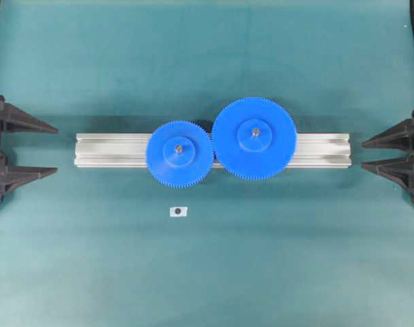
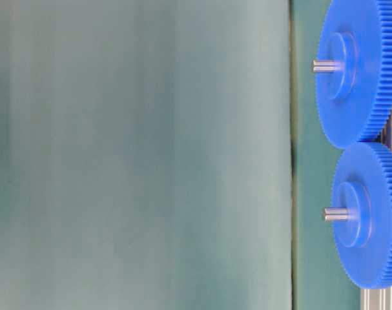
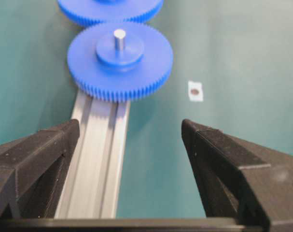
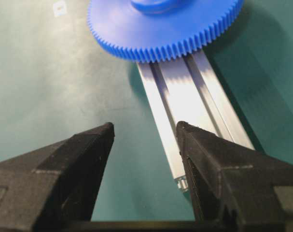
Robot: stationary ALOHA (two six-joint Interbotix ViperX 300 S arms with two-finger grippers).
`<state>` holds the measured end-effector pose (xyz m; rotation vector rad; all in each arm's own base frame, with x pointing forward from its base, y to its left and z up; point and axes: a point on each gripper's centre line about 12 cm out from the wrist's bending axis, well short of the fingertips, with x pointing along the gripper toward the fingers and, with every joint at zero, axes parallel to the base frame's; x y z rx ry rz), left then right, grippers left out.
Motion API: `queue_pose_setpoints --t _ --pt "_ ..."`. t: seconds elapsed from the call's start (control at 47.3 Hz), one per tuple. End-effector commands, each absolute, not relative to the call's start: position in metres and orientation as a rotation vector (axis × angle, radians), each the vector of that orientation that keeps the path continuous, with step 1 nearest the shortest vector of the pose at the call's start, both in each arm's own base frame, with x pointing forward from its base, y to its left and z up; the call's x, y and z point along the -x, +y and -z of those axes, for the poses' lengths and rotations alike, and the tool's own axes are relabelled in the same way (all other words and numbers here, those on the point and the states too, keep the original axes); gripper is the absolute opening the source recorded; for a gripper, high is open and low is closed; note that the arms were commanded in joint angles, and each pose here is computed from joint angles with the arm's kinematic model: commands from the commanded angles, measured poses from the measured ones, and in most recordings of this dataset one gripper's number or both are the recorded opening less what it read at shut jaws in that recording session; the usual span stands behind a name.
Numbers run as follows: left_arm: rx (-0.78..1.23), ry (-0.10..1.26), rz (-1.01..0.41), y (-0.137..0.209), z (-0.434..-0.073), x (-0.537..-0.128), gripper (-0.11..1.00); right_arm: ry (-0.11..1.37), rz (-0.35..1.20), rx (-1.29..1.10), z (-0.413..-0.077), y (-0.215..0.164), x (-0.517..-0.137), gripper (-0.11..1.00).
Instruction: Insert the small gear onto the shaft.
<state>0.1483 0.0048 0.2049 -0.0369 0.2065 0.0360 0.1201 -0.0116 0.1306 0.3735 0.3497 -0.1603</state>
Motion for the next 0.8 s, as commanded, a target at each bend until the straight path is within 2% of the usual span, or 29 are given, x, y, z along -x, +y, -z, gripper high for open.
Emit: queue_pose_setpoints --t 0.0,0.211,0.359,0.782 --pt "0.037 0.199 -0.037 0.005 -0.205 -0.148 0.87 0.374 0.18 -0.435 -0.125 -0.012 -0.119 0.66" --pt "0.046 0.203 -0.038 0.005 -0.196 -0.145 0.87 0.383 0.186 -0.445 -0.124 -0.012 -0.118 0.66" --pt "0.053 0.261 -0.04 0.005 -0.171 -0.139 0.87 0.384 0.184 -0.444 -0.124 -0.012 -0.118 0.66" --pt "0.056 0.232 -0.038 0.004 -0.157 -0.135 0.87 0.383 0.186 -0.445 -0.124 -0.012 -0.118 0.66"
